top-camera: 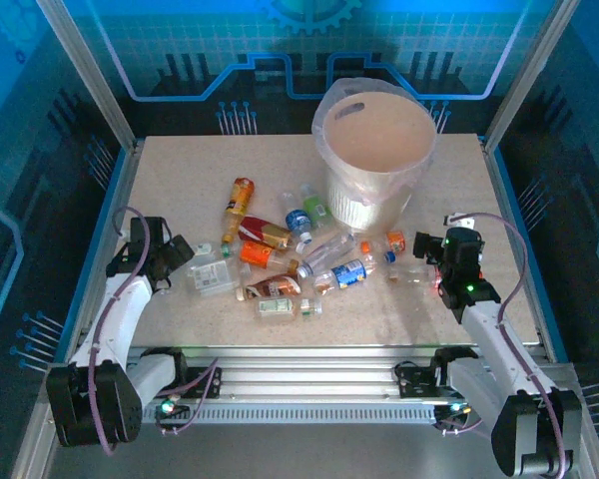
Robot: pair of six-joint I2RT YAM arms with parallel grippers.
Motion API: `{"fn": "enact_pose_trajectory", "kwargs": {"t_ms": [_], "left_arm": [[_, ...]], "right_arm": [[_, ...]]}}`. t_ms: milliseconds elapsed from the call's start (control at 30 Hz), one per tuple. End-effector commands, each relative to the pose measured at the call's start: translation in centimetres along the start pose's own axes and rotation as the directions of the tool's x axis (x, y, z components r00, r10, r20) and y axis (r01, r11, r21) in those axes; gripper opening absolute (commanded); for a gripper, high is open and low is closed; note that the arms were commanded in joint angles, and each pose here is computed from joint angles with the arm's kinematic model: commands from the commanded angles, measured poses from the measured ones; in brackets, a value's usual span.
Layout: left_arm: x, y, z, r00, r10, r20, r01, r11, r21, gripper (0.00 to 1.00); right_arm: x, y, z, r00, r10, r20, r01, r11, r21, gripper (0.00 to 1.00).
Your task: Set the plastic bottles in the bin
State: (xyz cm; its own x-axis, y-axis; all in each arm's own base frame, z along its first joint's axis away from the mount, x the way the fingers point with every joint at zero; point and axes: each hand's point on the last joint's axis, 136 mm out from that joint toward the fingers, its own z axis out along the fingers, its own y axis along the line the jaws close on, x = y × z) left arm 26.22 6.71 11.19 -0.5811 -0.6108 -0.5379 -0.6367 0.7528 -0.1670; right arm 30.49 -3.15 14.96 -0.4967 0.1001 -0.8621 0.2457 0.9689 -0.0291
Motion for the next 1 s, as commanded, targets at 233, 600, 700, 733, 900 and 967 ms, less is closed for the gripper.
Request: {"fn": "enact_pose_trajectory", "kwargs": {"t_ms": [233, 600, 700, 733, 900, 967], "left_arm": [[1.7, 0.7, 0.4, 0.998, 0.004, -0.069, -0.004, 1.000, -0.010, 0.99], [2.1, 0.3, 0.6, 0.995, 0.015, -0.097, -0.014, 1.000, 0.011, 0.99], [2.2, 0.3, 0.9, 0.994, 0.012, -0.107, -0.012, 1.000, 0.007, 0.99], [2.2, 0.5, 1.1, 0.994, 0.009, -0.112, -0.009, 1.000, -0.001, 0.99], [2.3, 1.4, 1.7, 0.992, -0.015, -0.127, 0.009, 0.999, -0.042, 0.99], [2.5, 1.8, 1.9, 0.990, -0.031, -0.140, 0.023, 0.998, -0.055, 0.99]], "right_arm": [[-1.1, 0.1, -0.4, 1.000, 0.013, 0.025, -0.013, 1.000, 0.003, 1.00], [-1.3, 0.1, -0.9, 0.999, 0.022, 0.039, -0.022, 1.000, 0.001, 1.00], [-1.4, 0.1, -0.9, 0.999, 0.022, 0.040, -0.022, 1.000, 0.000, 1.00], [-1.4, 0.1, -0.9, 0.999, 0.021, 0.041, -0.021, 1.000, 0.000, 1.00], [-1.2, 0.1, -0.9, 0.999, 0.018, 0.040, -0.018, 1.000, 0.004, 1.00], [-1.0, 0.0, -0.8, 0.999, 0.015, 0.038, -0.015, 1.000, 0.007, 1.00]]}}
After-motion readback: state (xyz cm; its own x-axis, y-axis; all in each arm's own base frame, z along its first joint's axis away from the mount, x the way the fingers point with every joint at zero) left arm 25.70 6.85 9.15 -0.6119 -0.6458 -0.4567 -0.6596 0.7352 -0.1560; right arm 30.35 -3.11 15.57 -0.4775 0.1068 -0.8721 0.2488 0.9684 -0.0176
